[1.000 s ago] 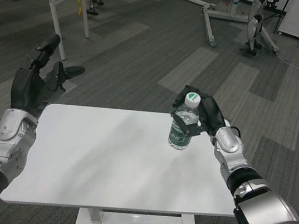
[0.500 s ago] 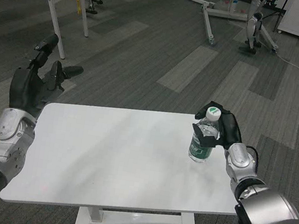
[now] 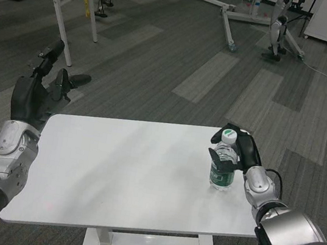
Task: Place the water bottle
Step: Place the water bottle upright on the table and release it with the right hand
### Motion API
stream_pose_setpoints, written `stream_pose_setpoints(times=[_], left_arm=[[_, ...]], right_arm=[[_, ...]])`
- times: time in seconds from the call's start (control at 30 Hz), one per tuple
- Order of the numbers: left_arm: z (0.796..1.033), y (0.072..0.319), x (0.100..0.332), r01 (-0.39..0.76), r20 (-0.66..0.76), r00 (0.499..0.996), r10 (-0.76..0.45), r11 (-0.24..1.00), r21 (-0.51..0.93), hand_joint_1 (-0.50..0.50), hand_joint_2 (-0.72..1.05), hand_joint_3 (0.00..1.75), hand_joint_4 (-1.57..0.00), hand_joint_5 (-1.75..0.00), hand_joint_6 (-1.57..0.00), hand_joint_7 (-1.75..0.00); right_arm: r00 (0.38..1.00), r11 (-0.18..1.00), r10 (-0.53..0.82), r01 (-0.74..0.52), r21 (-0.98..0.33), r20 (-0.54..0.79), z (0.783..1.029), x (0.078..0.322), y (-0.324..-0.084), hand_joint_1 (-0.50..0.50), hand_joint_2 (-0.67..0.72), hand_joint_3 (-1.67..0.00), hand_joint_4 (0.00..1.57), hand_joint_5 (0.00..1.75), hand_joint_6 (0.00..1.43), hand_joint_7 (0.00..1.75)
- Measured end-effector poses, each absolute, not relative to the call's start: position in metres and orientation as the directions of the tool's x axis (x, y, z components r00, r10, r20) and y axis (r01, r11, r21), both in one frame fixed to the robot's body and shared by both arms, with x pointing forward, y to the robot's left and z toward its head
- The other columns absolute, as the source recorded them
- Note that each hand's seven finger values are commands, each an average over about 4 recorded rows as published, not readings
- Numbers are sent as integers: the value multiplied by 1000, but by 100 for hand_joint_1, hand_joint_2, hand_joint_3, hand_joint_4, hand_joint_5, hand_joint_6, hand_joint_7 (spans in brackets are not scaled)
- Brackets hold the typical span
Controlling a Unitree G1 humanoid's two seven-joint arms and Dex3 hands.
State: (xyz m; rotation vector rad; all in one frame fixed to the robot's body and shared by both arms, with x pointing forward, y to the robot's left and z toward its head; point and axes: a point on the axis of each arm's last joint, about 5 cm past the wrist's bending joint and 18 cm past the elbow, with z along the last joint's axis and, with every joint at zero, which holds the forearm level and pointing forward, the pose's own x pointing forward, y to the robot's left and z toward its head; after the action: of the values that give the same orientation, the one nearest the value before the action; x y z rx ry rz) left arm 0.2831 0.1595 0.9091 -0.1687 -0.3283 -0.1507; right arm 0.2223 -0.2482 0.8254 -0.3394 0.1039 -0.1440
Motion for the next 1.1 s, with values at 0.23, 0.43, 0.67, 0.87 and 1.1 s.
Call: stream_pose_setpoints(times=[0.23, 0.43, 0.67, 0.87, 1.1], left_arm=[[909, 159, 283, 174, 332, 936, -119, 975, -140, -47, 105, 79, -71, -72, -29, -21], [909, 159, 283, 174, 332, 936, -119, 975, -140, -48, 105, 79, -71, -72, -28, -21], [909, 159, 283, 174, 332, 936, -120, 975, -140, -47, 105, 79, -71, -72, -26, -21], [909, 159, 283, 174, 332, 936, -120, 975, -140, -47, 105, 79, -71, -72, -28, -21], [909, 159, 283, 174, 332, 936, -120, 975, -140, -46, 105, 79, -71, -72, -27, -21]], right_arm=[[974, 929, -191, 140, -343, -120, 819, 215, -249, -46, -60, -151, 146, 148, 114, 140], [966, 930, -220, 166, -328, -135, 814, 208, -251, -46, -62, -145, 137, 158, 114, 129], [963, 931, -225, 168, -325, -148, 811, 204, -251, -46, -60, -143, 134, 165, 113, 119], [963, 931, -224, 167, -324, -147, 811, 204, -250, -46, -60, -143, 144, 165, 111, 119], [965, 934, -219, 164, -318, -147, 810, 204, -248, -46, -60, -143, 143, 165, 111, 119]])
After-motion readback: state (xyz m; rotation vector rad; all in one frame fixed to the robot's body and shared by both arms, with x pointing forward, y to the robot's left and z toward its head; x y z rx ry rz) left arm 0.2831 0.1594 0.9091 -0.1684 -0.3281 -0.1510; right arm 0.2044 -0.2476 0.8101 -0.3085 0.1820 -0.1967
